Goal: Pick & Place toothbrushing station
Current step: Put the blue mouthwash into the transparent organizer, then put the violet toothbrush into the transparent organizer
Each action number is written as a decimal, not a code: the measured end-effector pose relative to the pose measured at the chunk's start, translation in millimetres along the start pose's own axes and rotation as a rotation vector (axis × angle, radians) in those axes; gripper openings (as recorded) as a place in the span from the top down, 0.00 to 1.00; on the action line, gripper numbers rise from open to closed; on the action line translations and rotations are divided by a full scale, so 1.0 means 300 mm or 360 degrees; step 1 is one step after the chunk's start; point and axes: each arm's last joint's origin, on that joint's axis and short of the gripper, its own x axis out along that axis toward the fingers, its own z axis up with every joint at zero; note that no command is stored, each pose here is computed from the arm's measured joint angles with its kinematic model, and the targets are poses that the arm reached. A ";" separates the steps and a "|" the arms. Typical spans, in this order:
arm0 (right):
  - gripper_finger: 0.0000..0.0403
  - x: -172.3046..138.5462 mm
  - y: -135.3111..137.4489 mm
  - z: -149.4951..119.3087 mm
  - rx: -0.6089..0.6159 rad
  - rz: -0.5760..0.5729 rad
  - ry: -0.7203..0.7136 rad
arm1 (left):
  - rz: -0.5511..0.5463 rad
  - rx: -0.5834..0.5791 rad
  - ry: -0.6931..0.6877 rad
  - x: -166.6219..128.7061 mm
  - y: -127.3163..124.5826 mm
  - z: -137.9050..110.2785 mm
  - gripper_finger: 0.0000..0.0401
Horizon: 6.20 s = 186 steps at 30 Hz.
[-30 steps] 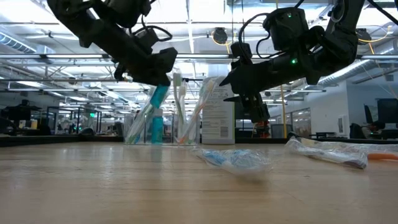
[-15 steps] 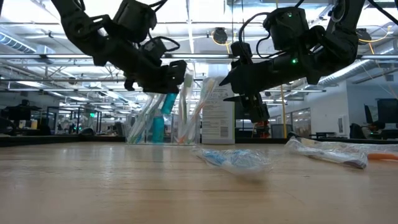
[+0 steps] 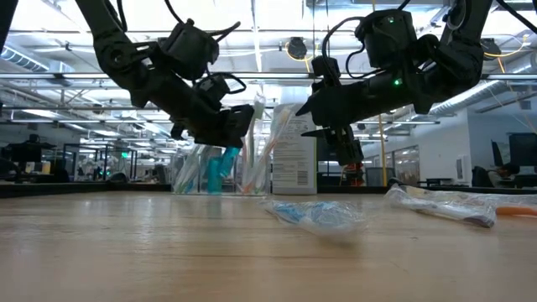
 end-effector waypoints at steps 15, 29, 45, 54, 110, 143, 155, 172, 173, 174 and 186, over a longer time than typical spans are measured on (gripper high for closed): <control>0.56 0.000 0.000 0.000 0.0000 0.0000 0.0000 | -0.0012 0.0046 0.0014 -0.001 -0.001 -0.003 0.50; 0.56 0.000 -0.001 0.000 0.0077 -0.0005 -0.0001 | -0.0076 0.0006 -0.0063 -0.046 -0.012 0.052 0.50; 0.56 0.037 -0.085 0.077 0.1497 0.0313 -0.0875 | -0.1170 0.0251 -0.0552 -0.388 -0.077 0.293 0.50; 0.56 0.023 -0.028 0.125 0.1400 0.0664 -0.0301 | -0.1550 0.0866 -0.0321 -0.446 -0.166 0.147 0.50; 0.56 -0.347 -0.041 -0.149 0.2891 0.0833 -0.0532 | -0.1788 0.1544 0.0456 -0.298 -0.582 -0.059 0.97; 0.58 -0.338 -0.006 -0.097 0.2404 0.1293 -0.0251 | -0.1297 0.1095 0.0319 -0.536 -0.327 0.359 0.96; 0.53 -0.359 0.069 -0.131 0.2634 0.1456 0.0450 | -0.1273 0.1036 0.0454 -0.537 -0.329 0.322 0.96; 0.47 -0.335 0.176 -0.093 0.2843 0.1568 0.0486 | -0.1266 0.1026 0.0438 -0.539 -0.332 0.324 0.95; 0.47 -0.331 0.182 -0.089 0.2840 0.1567 0.0488 | -0.1266 0.1025 0.0438 -0.539 -0.332 0.324 0.95; 0.48 -0.328 0.189 -0.085 0.2833 0.1566 0.0496 | -0.1265 0.1025 0.0439 -0.539 -0.331 0.324 0.95; 0.76 -0.313 0.178 -0.047 0.2736 0.1713 0.0121 | -0.1261 0.1036 0.0450 -0.539 -0.330 0.321 0.95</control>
